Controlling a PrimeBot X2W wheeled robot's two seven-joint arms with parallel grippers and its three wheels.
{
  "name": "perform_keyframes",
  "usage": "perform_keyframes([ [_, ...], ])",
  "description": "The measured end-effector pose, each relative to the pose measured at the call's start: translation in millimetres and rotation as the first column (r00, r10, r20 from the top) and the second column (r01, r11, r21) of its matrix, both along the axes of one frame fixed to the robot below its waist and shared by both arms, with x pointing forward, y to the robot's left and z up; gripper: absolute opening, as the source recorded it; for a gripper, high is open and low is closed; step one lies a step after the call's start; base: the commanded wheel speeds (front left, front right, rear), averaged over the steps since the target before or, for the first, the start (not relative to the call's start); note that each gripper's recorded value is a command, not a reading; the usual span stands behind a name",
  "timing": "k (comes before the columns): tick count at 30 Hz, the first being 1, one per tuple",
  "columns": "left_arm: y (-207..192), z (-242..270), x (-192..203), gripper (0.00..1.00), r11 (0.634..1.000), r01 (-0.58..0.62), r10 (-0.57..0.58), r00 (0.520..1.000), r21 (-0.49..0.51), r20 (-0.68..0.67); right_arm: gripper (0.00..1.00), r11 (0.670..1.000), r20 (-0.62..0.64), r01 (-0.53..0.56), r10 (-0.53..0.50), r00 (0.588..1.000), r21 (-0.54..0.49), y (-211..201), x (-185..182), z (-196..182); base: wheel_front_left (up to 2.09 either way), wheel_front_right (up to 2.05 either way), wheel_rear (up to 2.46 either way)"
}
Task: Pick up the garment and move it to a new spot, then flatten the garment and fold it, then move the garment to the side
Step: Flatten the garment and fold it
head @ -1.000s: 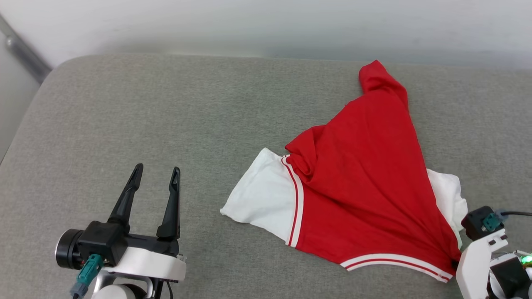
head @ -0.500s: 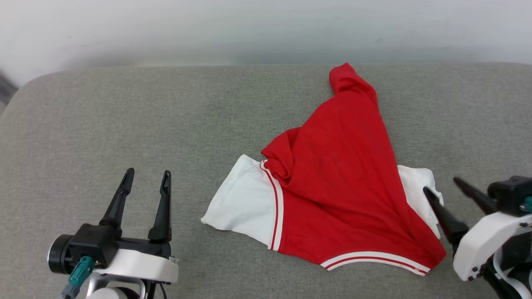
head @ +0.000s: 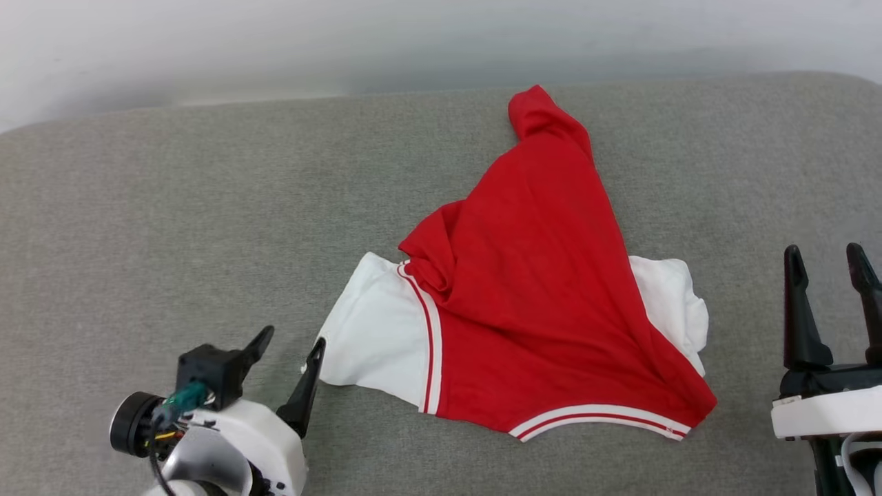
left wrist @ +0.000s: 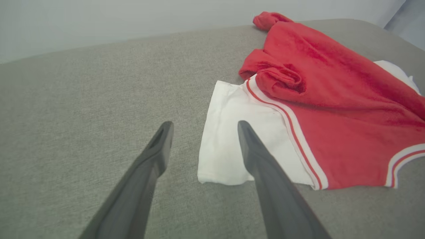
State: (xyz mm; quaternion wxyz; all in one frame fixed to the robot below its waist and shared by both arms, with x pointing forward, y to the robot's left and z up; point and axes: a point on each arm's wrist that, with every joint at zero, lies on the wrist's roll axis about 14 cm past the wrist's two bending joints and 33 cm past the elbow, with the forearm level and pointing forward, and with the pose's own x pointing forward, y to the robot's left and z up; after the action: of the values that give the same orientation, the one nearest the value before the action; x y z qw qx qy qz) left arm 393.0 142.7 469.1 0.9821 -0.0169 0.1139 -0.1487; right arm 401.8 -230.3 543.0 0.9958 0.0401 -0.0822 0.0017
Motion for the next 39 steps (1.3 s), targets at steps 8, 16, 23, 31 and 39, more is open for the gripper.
perform_keyframes([
  [8,-7,-43,-1,1.0,0.988,0.099,-0.052,0.938,0.12,-0.344,1.0,1.0,-0.033,0.024,-0.024,0.999,-0.002,-2,-1,-17,0.0,0.0,0.0],
  [16,-6,-82,-4,1.0,0.973,0.146,-0.033,0.853,0.177,-0.521,1.0,0.999,-0.082,0.044,-0.045,0.996,-0.004,-7,1,-36,0.0,0.0,0.0],
  [23,-8,-103,-10,0.0,0.974,0.152,-0.024,0.809,0.17,-0.588,1.0,0.998,-0.103,0.059,-0.059,0.993,-0.003,-11,3,-46,0.0,0.0,0.0],
  [31,10,-91,2,0.0,0.993,-0.008,0.066,0.869,0.119,-0.491,1.0,0.999,-0.127,0.019,-0.023,0.992,-0.033,-3,8,-49,0.0,0.0,0.0],
  [39,73,-41,8,0.0,0.968,-0.203,0.239,0.927,0.148,-0.288,1.0,0.996,-0.335,-0.073,0.048,0.941,-0.06,14,2,-84,0.0,0.0,0.0],
])
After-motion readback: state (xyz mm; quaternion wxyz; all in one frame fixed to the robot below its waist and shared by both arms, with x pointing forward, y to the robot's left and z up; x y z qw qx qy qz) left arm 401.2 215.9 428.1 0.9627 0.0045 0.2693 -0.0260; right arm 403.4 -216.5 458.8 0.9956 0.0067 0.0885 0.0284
